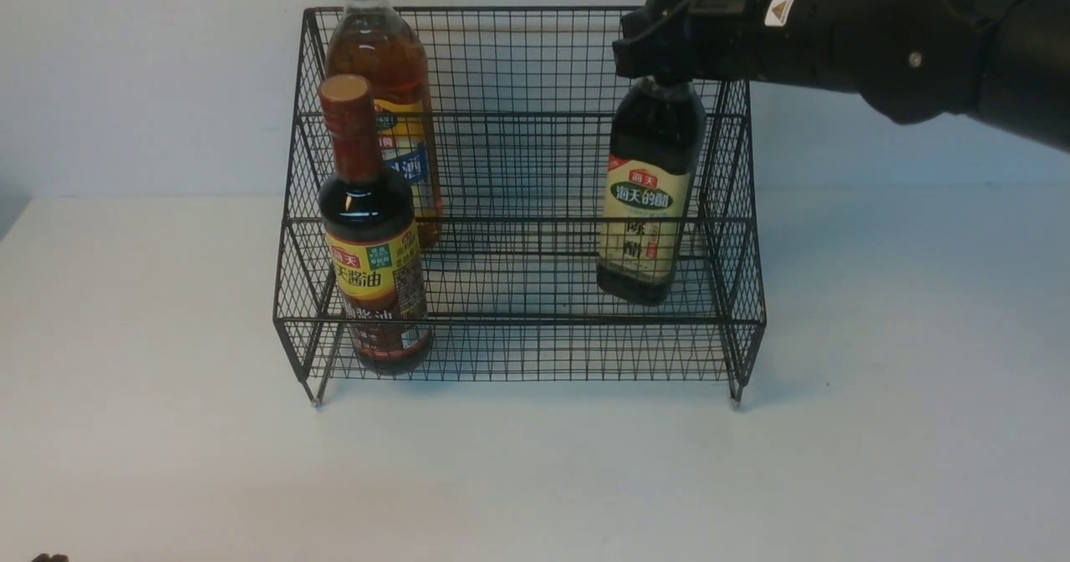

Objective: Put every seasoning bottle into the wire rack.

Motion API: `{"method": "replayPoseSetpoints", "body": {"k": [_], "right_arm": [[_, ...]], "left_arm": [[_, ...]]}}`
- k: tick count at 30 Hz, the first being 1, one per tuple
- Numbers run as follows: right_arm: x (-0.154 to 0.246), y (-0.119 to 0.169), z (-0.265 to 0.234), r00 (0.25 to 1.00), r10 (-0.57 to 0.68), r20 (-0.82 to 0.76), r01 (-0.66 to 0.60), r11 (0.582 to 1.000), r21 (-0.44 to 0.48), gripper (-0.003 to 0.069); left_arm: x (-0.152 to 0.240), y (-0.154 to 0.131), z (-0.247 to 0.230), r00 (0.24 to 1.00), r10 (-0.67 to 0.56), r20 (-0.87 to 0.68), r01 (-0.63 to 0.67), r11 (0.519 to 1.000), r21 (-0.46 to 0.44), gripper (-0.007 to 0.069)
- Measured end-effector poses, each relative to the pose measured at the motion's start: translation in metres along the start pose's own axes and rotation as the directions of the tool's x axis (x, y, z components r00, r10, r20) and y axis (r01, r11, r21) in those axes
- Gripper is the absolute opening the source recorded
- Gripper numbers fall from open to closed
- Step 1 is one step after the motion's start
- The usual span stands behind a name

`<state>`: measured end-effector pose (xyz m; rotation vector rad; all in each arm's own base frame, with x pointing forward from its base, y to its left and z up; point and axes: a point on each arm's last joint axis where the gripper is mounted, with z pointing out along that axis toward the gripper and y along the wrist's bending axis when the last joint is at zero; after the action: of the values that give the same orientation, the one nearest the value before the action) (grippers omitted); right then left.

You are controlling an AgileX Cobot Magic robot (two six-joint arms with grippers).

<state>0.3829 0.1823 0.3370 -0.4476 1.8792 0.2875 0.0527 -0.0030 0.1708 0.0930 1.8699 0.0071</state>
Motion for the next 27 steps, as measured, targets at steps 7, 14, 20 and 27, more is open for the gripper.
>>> {"method": "replayPoseSetpoints", "body": {"k": [7, 14, 20, 27], "right_arm": [[-0.001, 0.006, 0.0, 1.0, -0.014, 0.005, 0.014, 1.0, -0.014, 0.0351], [-0.002, 0.009, -0.002, 1.0, -0.016, 0.005, 0.016, 1.0, -0.021, 0.0524], [-0.012, 0.009, -0.014, 0.999, -0.016, 0.039, 0.017, 1.0, -0.021, 0.0553], [-0.033, 0.008, -0.042, 0.996, -0.03, 0.087, 0.032, 0.999, -0.017, 0.0553]], "left_arm": [[0.0, 0.0, 0.0, 1.0, 0.0, 0.0, 0.0, 1.0, 0.0, -0.0005], [0.0, 0.0, 0.0, 1.0, 0.0, 0.0, 0.0, 1.0, 0.0, -0.0005], [0.0, 0.0, 0.0, 1.0, 0.0, 0.0, 0.0, 1.0, 0.0, -0.0005], [0.0, 0.0, 0.0, 1.0, 0.0, 0.0, 0.0, 1.0, 0.0, -0.0005]]}}
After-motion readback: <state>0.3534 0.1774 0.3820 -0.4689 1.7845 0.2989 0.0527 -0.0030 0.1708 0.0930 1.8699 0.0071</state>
